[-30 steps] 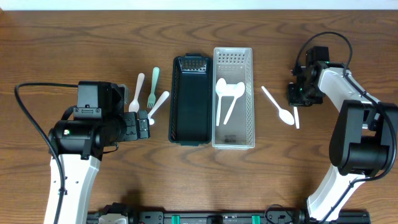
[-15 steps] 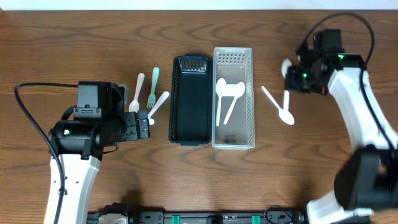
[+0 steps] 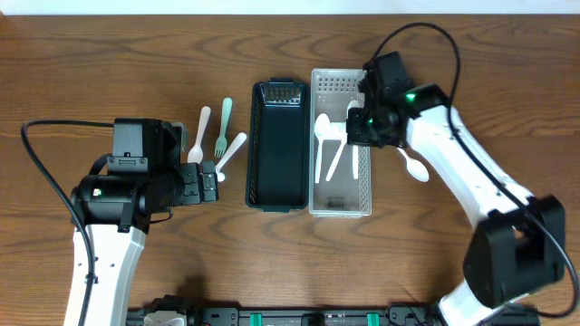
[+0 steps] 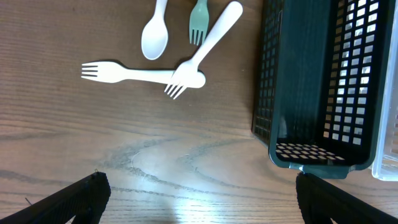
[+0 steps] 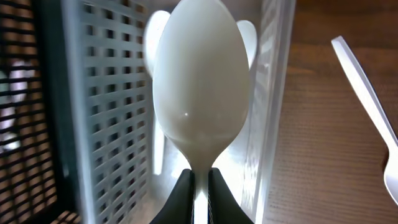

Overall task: Pack container
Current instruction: 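Place the spoon into the clear tray and open the gripper, then grasp the last white spoon by its handle with the right gripper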

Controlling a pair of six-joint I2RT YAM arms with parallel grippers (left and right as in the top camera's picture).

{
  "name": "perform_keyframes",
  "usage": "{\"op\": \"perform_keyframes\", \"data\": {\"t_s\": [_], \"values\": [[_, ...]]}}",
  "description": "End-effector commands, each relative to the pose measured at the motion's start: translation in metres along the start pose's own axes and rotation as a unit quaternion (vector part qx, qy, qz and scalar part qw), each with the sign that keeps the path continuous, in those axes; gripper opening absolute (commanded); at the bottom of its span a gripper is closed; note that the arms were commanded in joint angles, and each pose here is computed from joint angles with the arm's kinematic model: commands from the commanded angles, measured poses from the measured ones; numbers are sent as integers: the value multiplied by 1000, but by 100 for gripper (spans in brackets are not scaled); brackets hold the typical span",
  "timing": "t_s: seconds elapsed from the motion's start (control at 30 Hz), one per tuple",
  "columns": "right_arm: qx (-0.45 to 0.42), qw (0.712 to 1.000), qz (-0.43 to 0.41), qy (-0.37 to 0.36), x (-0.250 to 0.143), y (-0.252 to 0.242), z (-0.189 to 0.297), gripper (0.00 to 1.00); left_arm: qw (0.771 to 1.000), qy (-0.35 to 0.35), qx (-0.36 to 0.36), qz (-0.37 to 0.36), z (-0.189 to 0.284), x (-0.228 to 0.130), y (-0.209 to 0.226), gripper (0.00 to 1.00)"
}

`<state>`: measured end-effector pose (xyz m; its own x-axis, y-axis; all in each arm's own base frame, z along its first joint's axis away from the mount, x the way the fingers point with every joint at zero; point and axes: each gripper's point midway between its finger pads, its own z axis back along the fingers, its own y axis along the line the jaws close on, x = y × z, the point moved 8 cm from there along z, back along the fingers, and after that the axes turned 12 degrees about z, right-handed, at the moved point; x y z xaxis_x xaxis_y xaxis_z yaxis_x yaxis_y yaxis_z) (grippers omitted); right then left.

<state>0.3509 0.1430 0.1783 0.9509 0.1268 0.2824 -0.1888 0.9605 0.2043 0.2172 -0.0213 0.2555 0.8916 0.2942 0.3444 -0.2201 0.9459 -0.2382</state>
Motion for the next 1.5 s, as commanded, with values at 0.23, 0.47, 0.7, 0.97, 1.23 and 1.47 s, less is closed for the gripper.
{"op": "perform_keyframes", "data": {"t_s": [0.23, 0.47, 0.7, 0.97, 1.23, 1.47], "values": [[-19, 999, 31, 3, 1, -3, -9, 45, 1000, -6, 5, -7, 3, 3, 1, 98], [0, 995, 97, -32, 12, 1, 16, 60, 1000, -6, 5, -7, 3, 3, 1, 98], [-151, 978, 105, -97, 34, -70, 57, 70, 1000, -6, 5, -7, 3, 3, 1, 98], [-78, 988, 136, 2, 7, -109, 22, 64, 1000, -6, 5, -7, 3, 3, 1, 98], [-48, 977, 187, 92, -10, -107, -26, 55, 1000, -6, 5, -7, 3, 3, 1, 98], [-49, 971, 179, 154, -24, -118, -60, 48, 1000, -6, 5, -7, 3, 3, 1, 98]]}}
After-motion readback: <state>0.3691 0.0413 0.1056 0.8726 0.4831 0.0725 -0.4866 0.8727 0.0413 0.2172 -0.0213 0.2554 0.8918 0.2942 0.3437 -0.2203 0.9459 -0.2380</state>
